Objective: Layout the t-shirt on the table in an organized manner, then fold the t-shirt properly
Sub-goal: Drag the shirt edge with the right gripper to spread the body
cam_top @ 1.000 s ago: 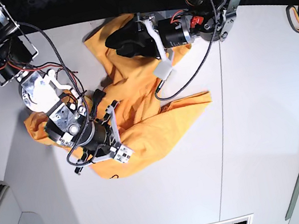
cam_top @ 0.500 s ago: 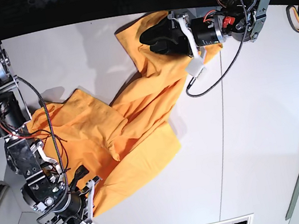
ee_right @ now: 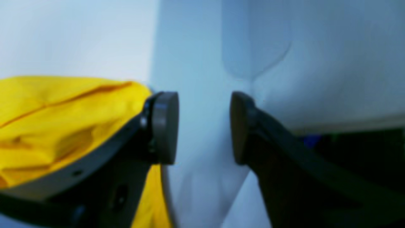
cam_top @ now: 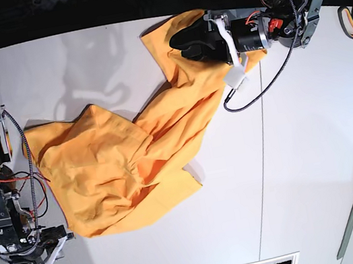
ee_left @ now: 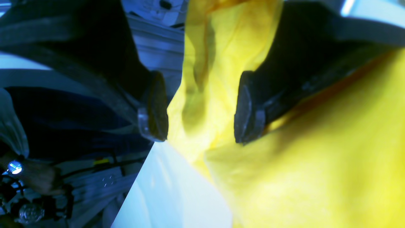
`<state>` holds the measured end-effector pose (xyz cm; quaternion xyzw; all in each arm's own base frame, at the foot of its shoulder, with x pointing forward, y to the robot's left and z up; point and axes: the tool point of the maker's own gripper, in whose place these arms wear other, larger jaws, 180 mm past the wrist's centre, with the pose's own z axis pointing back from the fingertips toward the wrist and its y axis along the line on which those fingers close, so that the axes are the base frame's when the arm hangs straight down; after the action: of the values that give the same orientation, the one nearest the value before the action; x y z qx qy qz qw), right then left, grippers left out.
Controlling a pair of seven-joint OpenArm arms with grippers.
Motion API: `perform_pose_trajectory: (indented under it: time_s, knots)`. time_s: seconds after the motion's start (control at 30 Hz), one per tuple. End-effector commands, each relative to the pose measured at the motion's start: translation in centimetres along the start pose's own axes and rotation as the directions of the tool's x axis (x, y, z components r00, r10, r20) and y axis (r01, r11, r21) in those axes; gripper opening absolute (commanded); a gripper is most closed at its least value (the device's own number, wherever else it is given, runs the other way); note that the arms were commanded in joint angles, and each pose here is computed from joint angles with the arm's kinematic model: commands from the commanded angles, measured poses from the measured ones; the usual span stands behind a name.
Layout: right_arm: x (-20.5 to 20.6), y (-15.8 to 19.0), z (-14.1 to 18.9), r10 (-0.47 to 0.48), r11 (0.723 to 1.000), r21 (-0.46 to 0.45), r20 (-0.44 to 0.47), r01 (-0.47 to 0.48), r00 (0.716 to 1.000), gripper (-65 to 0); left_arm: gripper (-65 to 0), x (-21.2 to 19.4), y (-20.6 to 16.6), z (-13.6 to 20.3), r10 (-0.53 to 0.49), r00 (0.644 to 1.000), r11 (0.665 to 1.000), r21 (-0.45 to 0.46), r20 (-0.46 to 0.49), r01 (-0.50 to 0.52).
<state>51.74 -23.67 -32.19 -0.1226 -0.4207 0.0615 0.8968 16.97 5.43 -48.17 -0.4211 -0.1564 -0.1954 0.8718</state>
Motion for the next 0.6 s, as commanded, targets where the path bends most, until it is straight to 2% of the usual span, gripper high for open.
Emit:
perform_pose_trajectory:
  time_s: [0.0,0.07,0.13,0.2,0.3,0.37,0.47,0.57]
  knots:
    - [2.4,-0.4,0.6,-0.036,0.999,0.014,0.040,0.036,0.999,-38.0,-27.8,-5.4,2.3,1.1,0.076,0.979,0.991,0.126,-0.191,-0.053]
    - [0.8,1.8,1.0,-0.046,0.991,0.123,-0.018,0.048,0.999,-38.1,-27.8,-4.6,2.2,1.0,0.066,0.984,0.992,0.119,-0.167,-0.046]
    - [-0.7,4.7,1.8,-0.046,0.967,0.249,-0.034,0.053,0.998,-38.1,-27.8,-3.9,2.0,1.0,0.046,0.987,0.993,0.115,-0.156,-0.028]
    - [-2.2,7.6,3.2,-0.045,0.929,0.367,-0.025,0.051,0.999,-38.1,-27.8,-3.3,1.8,1.1,0.026,0.989,0.994,0.111,-0.147,-0.010]
    - [-4.8,11.7,6.1,-0.033,0.852,0.522,-0.003,0.030,0.999,-38.1,-27.8,-2.7,1.7,1.2,0.010,0.990,0.993,0.114,-0.138,0.005]
    - [-6.8,13.5,7.7,-0.026,0.823,0.568,0.000,0.021,1.000,-38.0,-27.8,-2.6,1.8,1.3,0.013,0.991,0.993,0.118,-0.132,0.003]
    - [-10.1,15.0,9.2,-0.007,0.810,0.586,-0.027,0.021,1.000,-37.6,-27.8,-2.7,2.0,1.4,0.010,0.991,0.992,0.123,-0.135,0.006]
    - [-12.9,15.8,10.2,0.001,0.801,0.598,-0.058,0.034,0.998,-32.0,-27.8,-2.6,2.0,1.4,0.009,0.991,0.992,0.124,-0.135,0.008]
